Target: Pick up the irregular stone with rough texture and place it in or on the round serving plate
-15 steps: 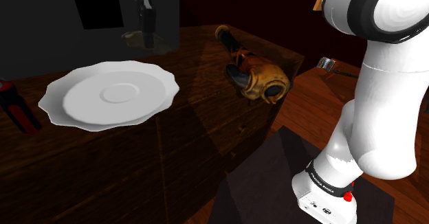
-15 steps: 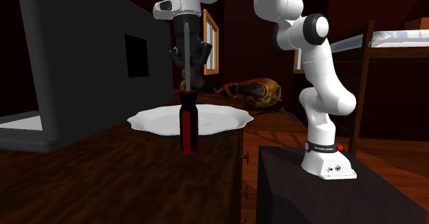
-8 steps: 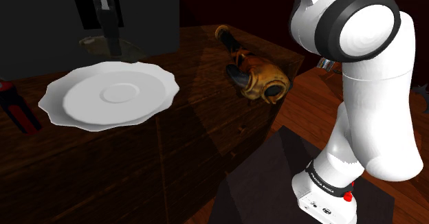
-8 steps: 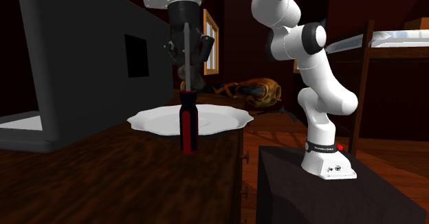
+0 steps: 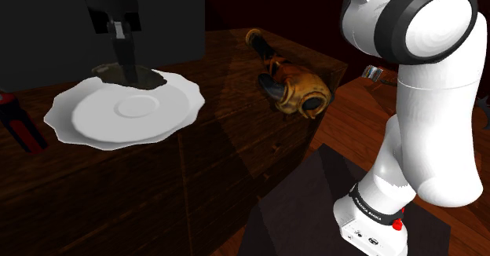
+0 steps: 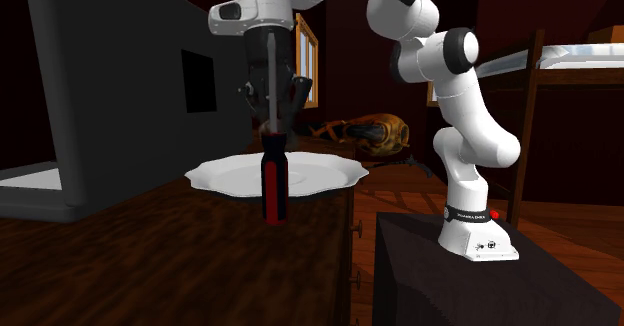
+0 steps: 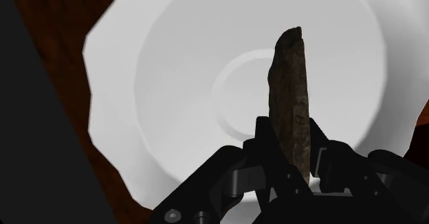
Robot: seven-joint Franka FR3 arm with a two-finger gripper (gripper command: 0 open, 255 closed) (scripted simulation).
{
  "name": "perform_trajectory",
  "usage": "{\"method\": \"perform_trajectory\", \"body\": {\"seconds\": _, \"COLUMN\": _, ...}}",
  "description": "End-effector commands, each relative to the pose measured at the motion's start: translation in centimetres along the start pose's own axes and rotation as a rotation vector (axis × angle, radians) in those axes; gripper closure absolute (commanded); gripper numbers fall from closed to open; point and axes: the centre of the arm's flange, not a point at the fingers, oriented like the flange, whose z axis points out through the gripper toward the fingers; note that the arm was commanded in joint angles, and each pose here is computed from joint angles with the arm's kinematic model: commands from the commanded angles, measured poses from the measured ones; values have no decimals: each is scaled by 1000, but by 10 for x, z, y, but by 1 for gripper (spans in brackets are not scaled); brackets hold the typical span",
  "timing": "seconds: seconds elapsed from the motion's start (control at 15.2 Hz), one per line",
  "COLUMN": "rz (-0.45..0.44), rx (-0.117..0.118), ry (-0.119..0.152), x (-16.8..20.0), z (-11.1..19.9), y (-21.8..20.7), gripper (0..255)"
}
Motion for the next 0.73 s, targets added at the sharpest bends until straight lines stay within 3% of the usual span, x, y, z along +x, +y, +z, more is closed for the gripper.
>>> {"method": "perform_trajectory", "body": {"seconds": 0.0, "rz": 0, "rx": 0, "ry": 1, "x": -1, "z": 11, "y": 1, "gripper": 255}}
{"method": "perform_trajectory", "body": {"seconds": 0.26, "rz": 0, "rx": 0, "ry": 1, "x": -1, "z": 34, "y": 3, "gripper": 255}}
{"method": "perform_trajectory", "body": {"seconds": 0.66, "rz": 0, "rx": 0, "ry": 1, "x": -1, "z": 34, "y": 3, "gripper": 255}}
